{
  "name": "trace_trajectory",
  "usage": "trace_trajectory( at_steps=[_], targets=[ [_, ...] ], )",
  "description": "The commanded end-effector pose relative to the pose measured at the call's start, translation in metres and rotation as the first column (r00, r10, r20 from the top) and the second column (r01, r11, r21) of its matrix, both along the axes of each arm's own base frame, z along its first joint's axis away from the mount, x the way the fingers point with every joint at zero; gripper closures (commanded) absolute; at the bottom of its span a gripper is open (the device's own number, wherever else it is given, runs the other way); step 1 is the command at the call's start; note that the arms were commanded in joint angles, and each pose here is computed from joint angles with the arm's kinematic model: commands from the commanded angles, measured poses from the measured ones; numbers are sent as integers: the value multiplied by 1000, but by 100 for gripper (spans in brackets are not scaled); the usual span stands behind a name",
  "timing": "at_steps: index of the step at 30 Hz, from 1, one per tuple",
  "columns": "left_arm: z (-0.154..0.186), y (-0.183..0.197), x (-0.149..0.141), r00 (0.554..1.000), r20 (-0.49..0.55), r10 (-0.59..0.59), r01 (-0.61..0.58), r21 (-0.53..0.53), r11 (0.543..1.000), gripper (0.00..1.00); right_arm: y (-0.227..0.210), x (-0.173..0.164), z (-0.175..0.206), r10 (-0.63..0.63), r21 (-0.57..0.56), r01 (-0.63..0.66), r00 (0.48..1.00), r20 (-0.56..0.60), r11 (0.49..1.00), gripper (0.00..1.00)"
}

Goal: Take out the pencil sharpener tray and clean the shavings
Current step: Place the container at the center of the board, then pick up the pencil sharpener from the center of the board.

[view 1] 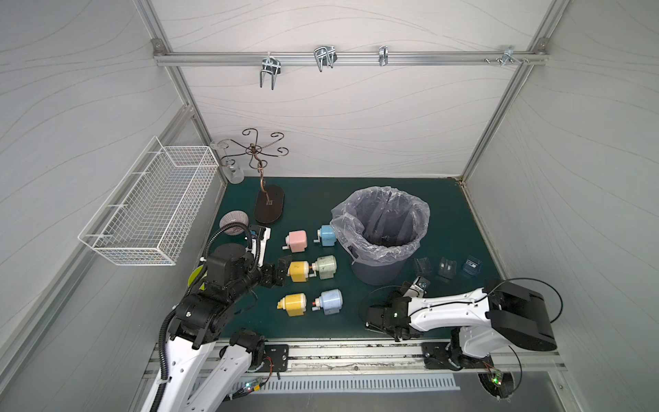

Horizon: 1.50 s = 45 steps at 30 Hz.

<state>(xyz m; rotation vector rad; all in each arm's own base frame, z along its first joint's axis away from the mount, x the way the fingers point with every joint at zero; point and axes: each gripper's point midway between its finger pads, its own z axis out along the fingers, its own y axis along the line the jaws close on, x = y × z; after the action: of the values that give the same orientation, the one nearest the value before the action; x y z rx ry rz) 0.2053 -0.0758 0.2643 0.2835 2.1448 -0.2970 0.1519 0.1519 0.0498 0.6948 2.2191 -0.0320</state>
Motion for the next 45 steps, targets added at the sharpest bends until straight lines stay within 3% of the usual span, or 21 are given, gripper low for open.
trace_trajectory(
  at_steps=[1, 4, 8, 13, 19, 24, 28, 34, 42, 45],
  targets=[
    [3, -1, 0, 999, 5, -32, 32, 37, 999, 0, -8, -3, 15, 1, -36, -2, 1000, -22, 999, 25],
    [-4, -14, -9, 988, -34, -151, 153, 67, 986, 0, -14, -6, 27, 4, -18, -5, 999, -32, 1000, 22],
    [-13, -31, -29, 932, -112, -344, 356, 110, 928, 1, -31, -8, 46, 3, 7, -3, 1000, -24, 1000, 21],
    [-27, -41, -65, 774, -286, -565, 620, 153, 770, 2, -60, -8, 78, 48, 14, -48, 999, 20, 999, 22],
    [-52, -32, -79, 588, -520, -620, 785, 181, 592, 4, -75, 6, 126, 262, -10, -264, 949, 175, 964, 26],
    [-75, -22, -51, 528, -628, -571, 834, 257, 489, 6, -75, 16, 150, 412, -74, -409, 862, 294, 910, 27],
    [-87, -22, -19, 526, -648, -551, 844, 317, 433, 5, -83, 16, 152, 424, -63, -427, 850, 313, 902, 28],
    [-106, -22, 35, 572, -643, -509, 820, 435, 372, 5, -74, 17, 153, 490, -107, -483, 813, 314, 869, 27],
    [-117, -30, 77, 635, -562, -530, 768, 530, 358, 1, -76, 15, 152, 519, -121, -510, 792, 321, 852, 27],
    [-121, -34, 77, 623, -553, -553, 777, 518, 357, 0, -79, 14, 151, 521, -118, -513, 787, 331, 850, 27]
  ],
)
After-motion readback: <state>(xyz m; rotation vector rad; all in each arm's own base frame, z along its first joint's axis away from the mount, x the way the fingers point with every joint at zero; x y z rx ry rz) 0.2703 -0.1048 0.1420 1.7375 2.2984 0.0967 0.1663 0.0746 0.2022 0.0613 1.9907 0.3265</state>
